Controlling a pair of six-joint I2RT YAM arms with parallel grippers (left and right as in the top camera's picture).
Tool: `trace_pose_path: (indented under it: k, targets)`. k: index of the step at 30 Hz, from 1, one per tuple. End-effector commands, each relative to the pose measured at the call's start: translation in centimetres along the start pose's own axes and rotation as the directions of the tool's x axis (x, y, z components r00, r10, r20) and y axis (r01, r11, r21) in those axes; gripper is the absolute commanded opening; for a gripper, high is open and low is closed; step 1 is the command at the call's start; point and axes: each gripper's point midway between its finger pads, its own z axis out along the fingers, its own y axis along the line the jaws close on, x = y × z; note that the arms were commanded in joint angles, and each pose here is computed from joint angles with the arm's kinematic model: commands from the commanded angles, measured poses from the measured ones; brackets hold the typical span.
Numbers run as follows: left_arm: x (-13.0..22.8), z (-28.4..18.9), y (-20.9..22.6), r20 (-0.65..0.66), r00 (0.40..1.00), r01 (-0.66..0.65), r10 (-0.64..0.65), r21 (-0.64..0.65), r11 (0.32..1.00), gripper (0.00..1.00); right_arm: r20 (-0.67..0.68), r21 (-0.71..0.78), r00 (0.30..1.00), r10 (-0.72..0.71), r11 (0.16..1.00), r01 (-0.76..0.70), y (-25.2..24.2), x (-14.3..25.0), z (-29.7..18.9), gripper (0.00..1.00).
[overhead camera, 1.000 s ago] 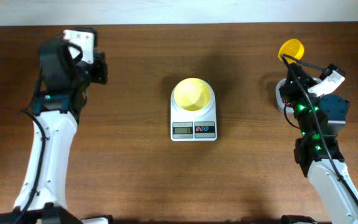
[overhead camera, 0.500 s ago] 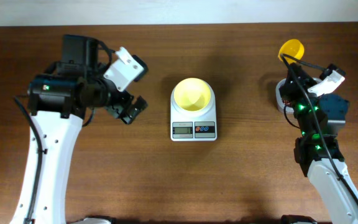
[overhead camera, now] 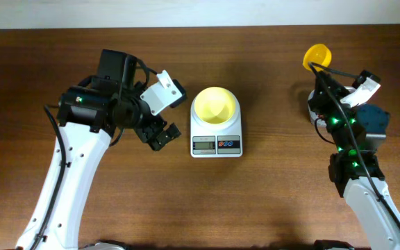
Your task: Scoop item into bowl and weigh 50g on scale
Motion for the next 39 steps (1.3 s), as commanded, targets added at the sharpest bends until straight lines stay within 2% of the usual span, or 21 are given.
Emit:
trace_pose_path:
  k: [1, 4, 9, 12, 17, 21, 24, 28, 33, 36, 39]
  targets:
    - [0.2, 0.6, -0.5, 0.017, 1.000, 0.023, -0.023, 0.023, 0.999, 0.99, -0.032, -0.053, 0.998, -0.052, 0.997, 0.051, 1.0, 0.2, 0.0, 0.04]
    - [1.3, 2.4, -0.7, 0.003, 0.998, 0.068, -0.069, 0.044, 0.997, 0.99, -0.043, -0.060, 0.997, -0.069, 0.996, 0.067, 1.0, 0.4, 0.0, 0.04]
    - [1.5, 2.8, -1.1, 0.004, 0.997, 0.072, -0.073, 0.069, 0.995, 0.99, -0.043, -0.059, 0.997, -0.070, 0.996, 0.067, 1.0, 0.4, 0.0, 0.04]
    - [2.1, 2.8, -2.3, -0.020, 1.000, 0.013, -0.011, 0.114, 0.993, 0.99, -0.043, -0.059, 0.997, -0.070, 0.996, 0.067, 1.0, 0.4, 0.0, 0.04]
    - [2.2, 2.9, -2.6, -0.025, 1.000, 0.008, -0.005, 0.121, 0.993, 0.99, -0.043, -0.060, 0.997, -0.071, 0.996, 0.068, 1.0, 0.4, 0.0, 0.04]
    - [2.3, 2.9, -2.4, -0.033, 0.999, 0.008, -0.004, 0.112, 0.994, 0.99, -0.040, -0.062, 0.988, -0.147, 0.988, 0.144, 1.0, 0.5, 0.0, 0.04]
    - [2.0, 2.3, -2.5, -0.019, 1.000, 0.012, -0.010, 0.102, 0.995, 0.99, -0.040, -0.062, 0.988, -0.147, 0.988, 0.144, 1.0, 0.5, 0.0, 0.04]
    - [1.7, 0.0, -2.6, 0.016, 1.000, -0.023, 0.022, 0.024, 0.999, 0.99, -0.040, -0.062, 0.988, -0.147, 0.988, 0.145, 1.0, 0.5, 0.0, 0.04]
    - [2.1, -0.2, -2.1, -0.003, 1.000, -0.024, 0.024, -0.008, 1.000, 0.99, -0.039, -0.067, 0.969, -0.245, 0.968, 0.242, 1.0, 0.6, 0.0, 0.04]
    - [2.1, -0.2, -2.1, -0.004, 1.000, -0.024, 0.024, -0.009, 1.000, 0.99, -0.104, -0.040, 0.963, -0.248, 0.969, 0.245, 0.3, 1.5, -0.1, 0.04]
    - [2.1, -0.2, -2.1, -0.004, 1.000, -0.024, 0.024, -0.009, 1.000, 0.99, -0.202, -0.015, 0.927, -0.317, 0.947, 0.321, 0.4, 1.6, -0.6, 0.04]
